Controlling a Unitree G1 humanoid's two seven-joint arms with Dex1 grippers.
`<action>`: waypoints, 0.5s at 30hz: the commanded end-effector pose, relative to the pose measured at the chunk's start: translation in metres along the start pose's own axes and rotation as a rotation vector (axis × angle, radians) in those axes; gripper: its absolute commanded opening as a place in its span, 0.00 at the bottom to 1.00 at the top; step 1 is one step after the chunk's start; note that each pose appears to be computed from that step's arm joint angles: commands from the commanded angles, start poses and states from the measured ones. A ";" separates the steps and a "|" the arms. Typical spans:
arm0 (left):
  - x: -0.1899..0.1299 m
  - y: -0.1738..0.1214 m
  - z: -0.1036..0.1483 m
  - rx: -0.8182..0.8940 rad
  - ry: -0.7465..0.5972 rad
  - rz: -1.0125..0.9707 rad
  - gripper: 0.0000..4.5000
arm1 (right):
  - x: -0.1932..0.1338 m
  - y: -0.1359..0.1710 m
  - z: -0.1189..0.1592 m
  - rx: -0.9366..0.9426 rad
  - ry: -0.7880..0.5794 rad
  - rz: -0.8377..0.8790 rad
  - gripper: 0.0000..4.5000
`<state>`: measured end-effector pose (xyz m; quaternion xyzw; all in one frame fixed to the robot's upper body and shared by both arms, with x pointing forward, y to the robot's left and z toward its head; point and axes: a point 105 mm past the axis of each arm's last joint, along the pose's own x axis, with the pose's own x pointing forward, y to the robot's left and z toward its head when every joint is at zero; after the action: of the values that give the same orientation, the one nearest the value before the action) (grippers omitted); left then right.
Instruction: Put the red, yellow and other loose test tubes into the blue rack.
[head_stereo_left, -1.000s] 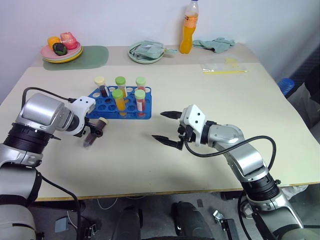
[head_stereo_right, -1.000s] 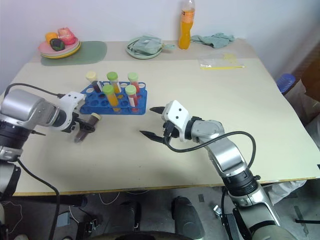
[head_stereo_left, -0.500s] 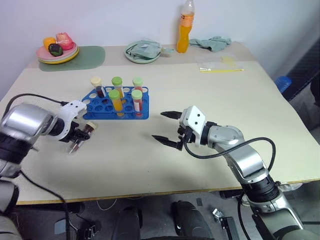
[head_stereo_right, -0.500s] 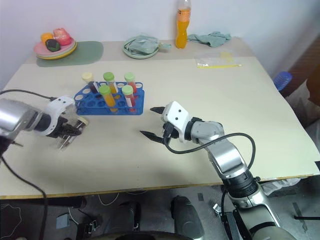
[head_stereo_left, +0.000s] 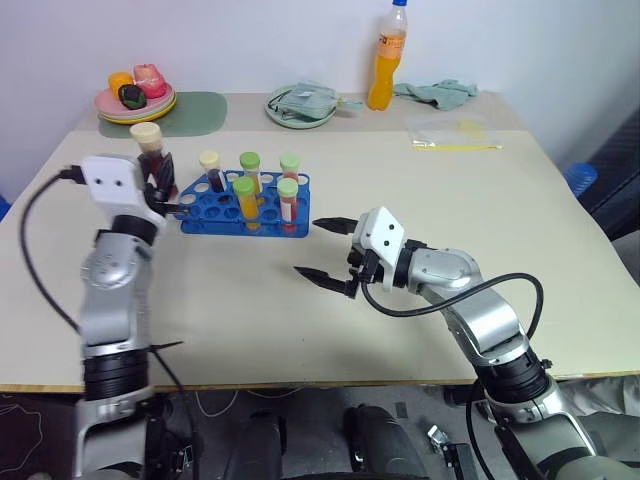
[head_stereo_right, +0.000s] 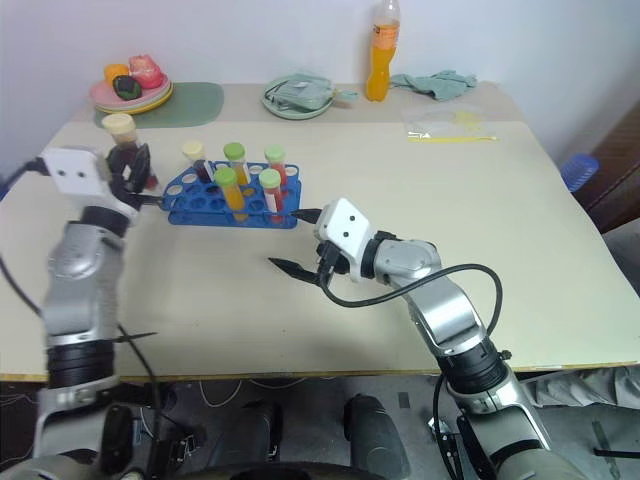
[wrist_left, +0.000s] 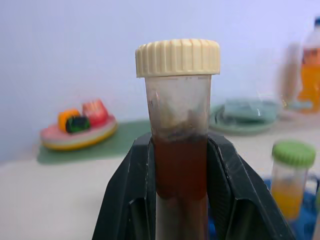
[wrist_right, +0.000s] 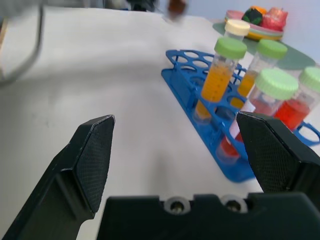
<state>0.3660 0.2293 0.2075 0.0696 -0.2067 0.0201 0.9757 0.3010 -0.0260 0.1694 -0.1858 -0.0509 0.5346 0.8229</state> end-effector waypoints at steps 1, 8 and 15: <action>0.006 -0.010 0.006 0.030 -0.098 0.009 0.17 | 0.002 -0.001 0.013 -0.032 -0.038 0.004 0.96; 0.011 -0.012 -0.022 0.021 -0.057 0.000 0.17 | -0.002 -0.004 0.011 -0.030 -0.031 -0.024 0.96; 0.009 -0.022 -0.038 -0.039 -0.015 -0.043 0.17 | -0.003 -0.004 0.011 -0.028 -0.030 -0.036 0.96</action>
<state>0.3913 0.2173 0.1634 0.0617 -0.1904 0.0025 0.9798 0.3039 -0.0274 0.1678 -0.1834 -0.0468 0.5249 0.8298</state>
